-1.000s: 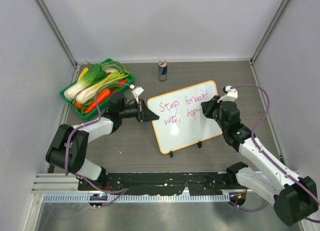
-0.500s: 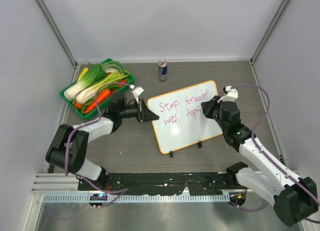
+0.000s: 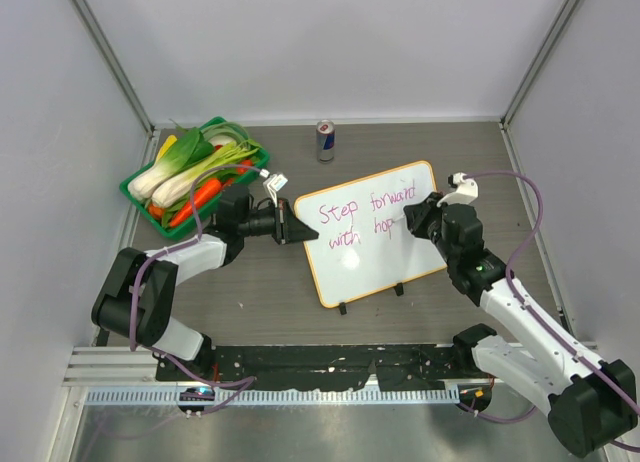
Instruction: Write a sentence on the whiteboard
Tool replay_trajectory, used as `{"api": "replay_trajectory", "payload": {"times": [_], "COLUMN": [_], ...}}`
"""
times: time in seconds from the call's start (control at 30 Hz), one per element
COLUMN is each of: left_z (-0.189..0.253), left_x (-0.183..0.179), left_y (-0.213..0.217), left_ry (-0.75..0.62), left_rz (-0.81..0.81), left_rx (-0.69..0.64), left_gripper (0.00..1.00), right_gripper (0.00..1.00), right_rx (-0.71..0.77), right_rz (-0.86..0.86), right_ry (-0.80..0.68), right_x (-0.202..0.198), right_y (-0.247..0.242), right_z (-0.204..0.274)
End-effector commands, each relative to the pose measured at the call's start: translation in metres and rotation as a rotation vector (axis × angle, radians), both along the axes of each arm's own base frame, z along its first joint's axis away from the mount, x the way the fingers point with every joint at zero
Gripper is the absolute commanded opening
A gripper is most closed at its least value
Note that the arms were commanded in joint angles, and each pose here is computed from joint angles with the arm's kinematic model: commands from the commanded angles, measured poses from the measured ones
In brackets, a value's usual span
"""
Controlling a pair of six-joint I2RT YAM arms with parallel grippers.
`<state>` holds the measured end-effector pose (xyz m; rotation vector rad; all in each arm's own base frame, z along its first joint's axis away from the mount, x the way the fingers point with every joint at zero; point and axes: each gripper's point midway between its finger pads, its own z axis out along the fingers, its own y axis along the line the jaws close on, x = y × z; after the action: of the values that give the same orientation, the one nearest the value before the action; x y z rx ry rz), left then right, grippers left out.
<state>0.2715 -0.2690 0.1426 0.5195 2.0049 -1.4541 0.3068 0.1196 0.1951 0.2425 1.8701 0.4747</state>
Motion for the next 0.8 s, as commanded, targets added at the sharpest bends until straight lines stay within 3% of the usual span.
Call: {"api": "replay_trajectory", "payload": {"times": [0.0, 0.77], "left_z": [-0.057, -0.056], "left_x": [-0.019, -0.019], "left_y": [0.007, 0.007], "left_ry": [0.011, 0.008], "left_rz": [-0.042, -0.041], "left_rx": [0.159, 0.159], "left_gripper": [0.0, 0.0], "right_gripper": [0.01, 0.01], "right_rx": [-0.01, -0.017], "right_rz": [-0.017, -0.113], "right_ry": [-0.015, -0.021], "right_x": [0.004, 0.012], "right_y": [-0.004, -0.019], "right_z": [0.001, 0.002]}}
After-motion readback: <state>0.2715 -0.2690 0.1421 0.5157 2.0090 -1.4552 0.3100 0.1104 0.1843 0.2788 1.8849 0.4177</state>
